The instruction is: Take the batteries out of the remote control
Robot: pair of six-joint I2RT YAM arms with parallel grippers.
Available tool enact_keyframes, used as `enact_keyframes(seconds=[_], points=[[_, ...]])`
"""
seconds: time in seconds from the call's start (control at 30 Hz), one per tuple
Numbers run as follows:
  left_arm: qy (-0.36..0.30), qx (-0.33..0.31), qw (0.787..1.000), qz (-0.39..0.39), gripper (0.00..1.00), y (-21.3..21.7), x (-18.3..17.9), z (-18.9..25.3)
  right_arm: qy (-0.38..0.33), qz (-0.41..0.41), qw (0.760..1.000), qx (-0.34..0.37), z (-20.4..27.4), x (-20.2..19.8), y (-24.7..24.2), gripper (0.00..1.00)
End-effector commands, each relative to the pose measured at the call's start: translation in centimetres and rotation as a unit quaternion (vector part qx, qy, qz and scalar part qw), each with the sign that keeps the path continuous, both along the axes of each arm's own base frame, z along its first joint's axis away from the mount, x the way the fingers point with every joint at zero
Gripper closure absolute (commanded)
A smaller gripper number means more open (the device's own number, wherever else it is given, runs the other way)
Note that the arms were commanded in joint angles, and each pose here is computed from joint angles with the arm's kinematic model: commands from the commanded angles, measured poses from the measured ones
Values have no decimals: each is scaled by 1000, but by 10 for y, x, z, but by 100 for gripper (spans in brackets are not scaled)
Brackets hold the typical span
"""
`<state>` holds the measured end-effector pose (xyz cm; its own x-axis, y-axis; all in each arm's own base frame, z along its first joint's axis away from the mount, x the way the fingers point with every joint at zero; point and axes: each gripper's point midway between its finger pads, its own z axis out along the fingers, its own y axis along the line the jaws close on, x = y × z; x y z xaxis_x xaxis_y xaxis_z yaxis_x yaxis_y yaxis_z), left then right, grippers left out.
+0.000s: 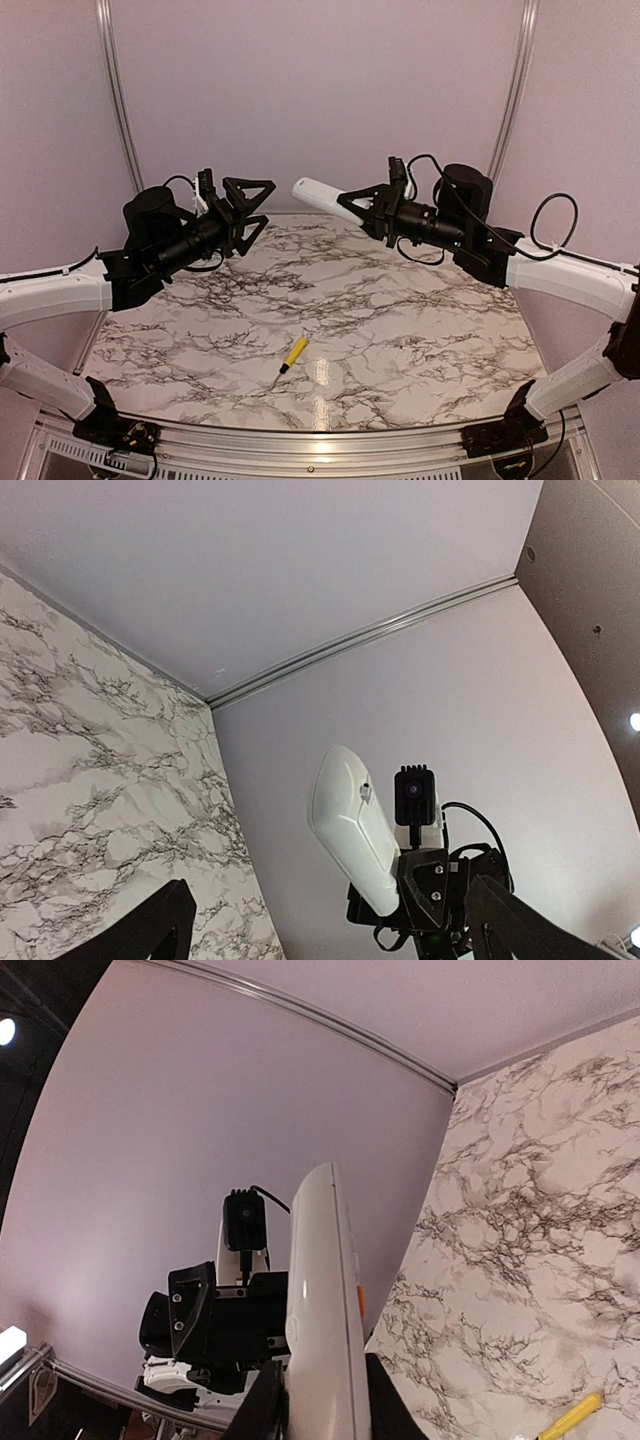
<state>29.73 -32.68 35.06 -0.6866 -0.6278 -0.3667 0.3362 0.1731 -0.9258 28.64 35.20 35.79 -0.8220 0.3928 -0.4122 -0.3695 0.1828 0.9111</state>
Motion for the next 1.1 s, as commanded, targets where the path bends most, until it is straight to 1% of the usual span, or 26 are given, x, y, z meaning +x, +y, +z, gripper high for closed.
enact_keyframes(seconds=[0.0, 0.07, 0.1, 0.2, 0.27, 0.37, 0.47, 0.57, 0.67, 0.73, 0.93, 1.07], points=[[27, 99, 994, 43, 1, 25, -3, -42, -28, 3, 1000, -7, 12, -9, -4, 100], [31, 129, 990, 53, 1, 35, -7, -46, -31, 9, 999, -8, 12, -12, -3, 100], [41, 157, 985, 57, 1, 41, -9, -54, -34, 15, 999, -9, 12, -13, -3, 100], [44, 212, 974, 70, 1, 59, -16, -59, -31, 25, 999, -7, 10, -17, -3, 100], [44, 232, 969, 76, 1, 71, -22, -61, -29, 30, 999, -5, 9, -17, -5, 100], [55, 259, 961, 84, 1, 87, -31, -69, -21, 43, 998, -33, -2, -14, -9, 100], [92, 278, 952, 87, 2, 98, -40, -89, -16, 42, 997, -67, -18, -12, -14, 100], [134, 281, 947, 79, 1, 101, -48, -115, -8, 47, 996, -81, -29, -15, -19, 100], [187, 297, 932, 85, 1, 110, -54, -145, -6, 52, 994, -92, -35, -16, -21, 100], [206, 306, 926, 82, 1, 111, -57, -159, -3, 53, 993, -102, -40, -16, -23, 100], [243, 322, 911, 84, 1, 108, -58, -177, 2, 68, 992, -109, -51, -18, -20, 100], [277, 335, 897, 85, 1, 108, -62, -192, -1, 70, 991, -115, -56, -17, -22, 100]])
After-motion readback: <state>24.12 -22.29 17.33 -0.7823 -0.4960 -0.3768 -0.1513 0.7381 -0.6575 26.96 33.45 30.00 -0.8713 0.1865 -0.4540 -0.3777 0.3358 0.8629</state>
